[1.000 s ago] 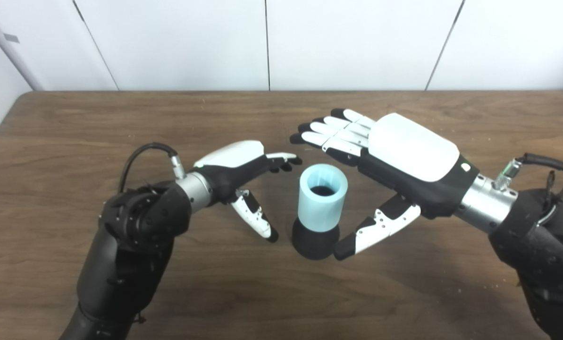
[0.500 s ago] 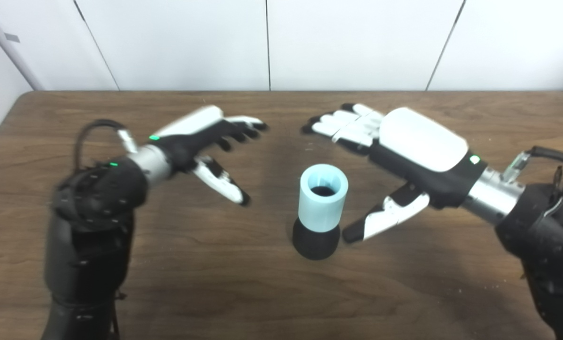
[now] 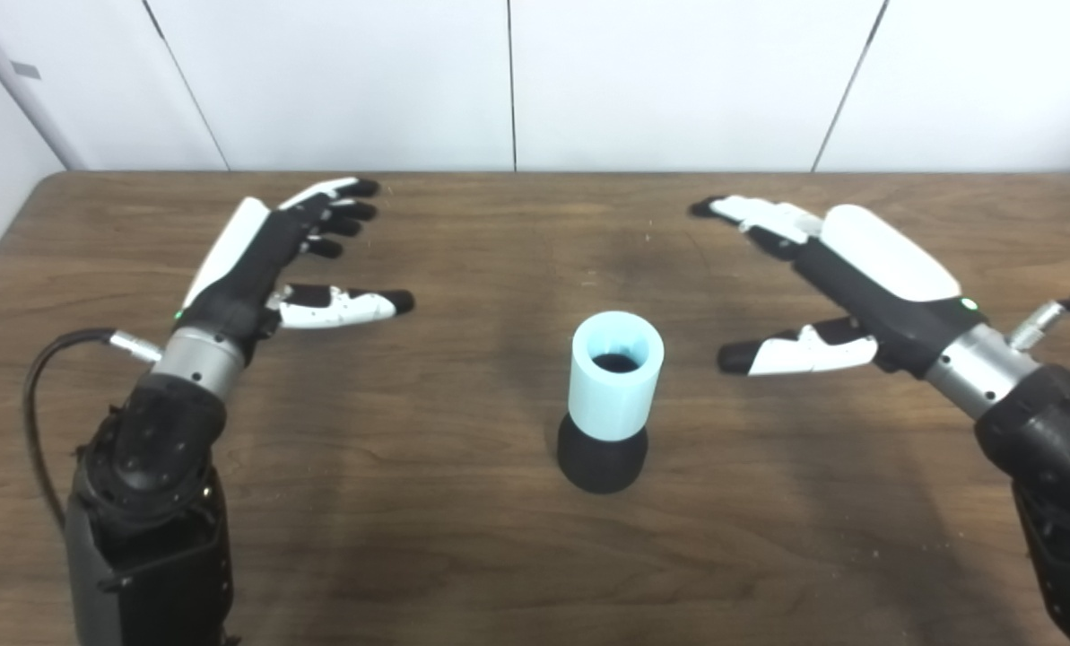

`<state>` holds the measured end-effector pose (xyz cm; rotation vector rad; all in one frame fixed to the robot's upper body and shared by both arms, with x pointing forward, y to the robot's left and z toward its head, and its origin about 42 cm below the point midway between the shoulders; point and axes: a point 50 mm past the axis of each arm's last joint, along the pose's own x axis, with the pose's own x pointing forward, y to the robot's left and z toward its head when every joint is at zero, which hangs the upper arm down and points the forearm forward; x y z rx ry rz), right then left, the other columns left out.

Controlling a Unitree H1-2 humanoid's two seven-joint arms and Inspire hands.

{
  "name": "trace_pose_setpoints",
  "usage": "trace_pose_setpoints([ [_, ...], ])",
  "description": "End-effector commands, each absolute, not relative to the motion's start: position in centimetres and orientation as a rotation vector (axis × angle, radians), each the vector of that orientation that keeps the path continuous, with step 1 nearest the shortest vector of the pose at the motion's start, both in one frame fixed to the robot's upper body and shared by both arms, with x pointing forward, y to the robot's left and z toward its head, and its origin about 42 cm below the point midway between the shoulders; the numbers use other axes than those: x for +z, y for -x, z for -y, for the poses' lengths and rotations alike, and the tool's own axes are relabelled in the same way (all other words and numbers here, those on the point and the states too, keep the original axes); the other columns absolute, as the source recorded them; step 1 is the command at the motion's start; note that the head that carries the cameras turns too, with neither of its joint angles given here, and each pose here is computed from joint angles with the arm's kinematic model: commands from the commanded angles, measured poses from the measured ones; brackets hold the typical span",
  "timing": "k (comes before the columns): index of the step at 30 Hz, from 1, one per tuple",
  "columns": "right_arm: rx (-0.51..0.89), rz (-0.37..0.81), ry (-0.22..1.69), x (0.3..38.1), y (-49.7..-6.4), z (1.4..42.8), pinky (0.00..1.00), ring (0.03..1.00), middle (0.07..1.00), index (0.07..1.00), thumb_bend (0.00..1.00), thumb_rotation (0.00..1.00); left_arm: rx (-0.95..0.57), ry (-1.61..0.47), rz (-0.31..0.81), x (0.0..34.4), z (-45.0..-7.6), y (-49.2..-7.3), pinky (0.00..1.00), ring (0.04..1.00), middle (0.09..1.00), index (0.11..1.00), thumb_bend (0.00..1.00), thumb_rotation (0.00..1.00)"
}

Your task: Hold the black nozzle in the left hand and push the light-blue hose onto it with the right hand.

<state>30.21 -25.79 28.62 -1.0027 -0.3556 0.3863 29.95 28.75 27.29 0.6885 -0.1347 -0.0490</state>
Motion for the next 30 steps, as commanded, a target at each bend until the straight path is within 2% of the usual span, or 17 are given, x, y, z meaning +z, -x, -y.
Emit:
trace_pose_setpoints([
  [1, 0.314, 0.400, 0.964, 29.1, -30.3, 25.9, 0.89, 0.950, 0.951, 0.929, 0.55, 0.89, -0.005, -0.674, 0.193, 27.9, -29.1, -29.8, 0.73, 0.803, 0.804, 0.795, 0.58, 0.21],
  [6, 0.258, 0.337, 0.862, 26.6, -30.5, 26.1, 0.85, 0.936, 0.951, 0.932, 0.53, 0.90, 0.035, -0.586, 0.155, 26.3, -28.9, -29.1, 0.75, 0.829, 0.830, 0.830, 0.55, 0.31],
  [10, 0.196, 0.285, 0.694, 24.4, -30.5, 25.5, 0.82, 0.915, 0.958, 0.937, 0.51, 0.91, 0.069, -0.458, 0.120, 23.9, -27.3, -28.5, 0.78, 0.853, 0.861, 0.867, 0.52, 0.45],
  [14, 0.148, 0.230, 0.502, 23.0, -30.5, 25.2, 0.79, 0.902, 0.950, 0.941, 0.47, 0.92, 0.074, -0.264, 0.099, 21.8, -25.7, -28.1, 0.83, 0.911, 0.937, 0.936, 0.43, 0.60],
  [16, 0.132, 0.206, 0.421, 22.6, -30.5, 25.1, 0.83, 0.906, 0.946, 0.935, 0.46, 0.94, 0.070, -0.200, 0.105, 21.3, -25.4, -27.9, 0.87, 0.947, 0.977, 0.982, 0.39, 0.67],
  [19, 0.133, 0.182, 0.273, 21.8, -30.6, 25.0, 0.88, 0.920, 0.934, 0.933, 0.46, 0.97, 0.078, -0.144, 0.121, 20.4, -25.5, -27.9, 0.90, 0.969, 0.997, 0.999, 0.37, 0.75],
  [22, 0.132, 0.176, 0.124, 20.5, -30.7, 25.3, 0.94, 0.949, 0.949, 0.946, 0.53, 1.00, 0.102, -0.100, 0.136, 19.0, -25.6, -27.9, 0.91, 0.972, 1.000, 1.000, 0.39, 0.82],
  [24, 0.108, 0.174, 0.018, 19.0, -30.7, 25.7, 0.99, 0.977, 0.977, 0.974, 0.59, 1.00, 0.113, -0.060, 0.137, 17.6, -25.8, -27.9, 0.91, 0.971, 0.992, 0.986, 0.43, 0.86],
  [30, 0.052, 0.159, 0.017, 17.6, -30.2, 26.6, 1.00, 1.000, 0.997, 0.982, 0.62, 1.00, 0.112, -0.049, 0.098, 16.1, -26.5, -27.3, 0.96, 0.980, 0.988, 0.984, 0.44, 0.93],
])
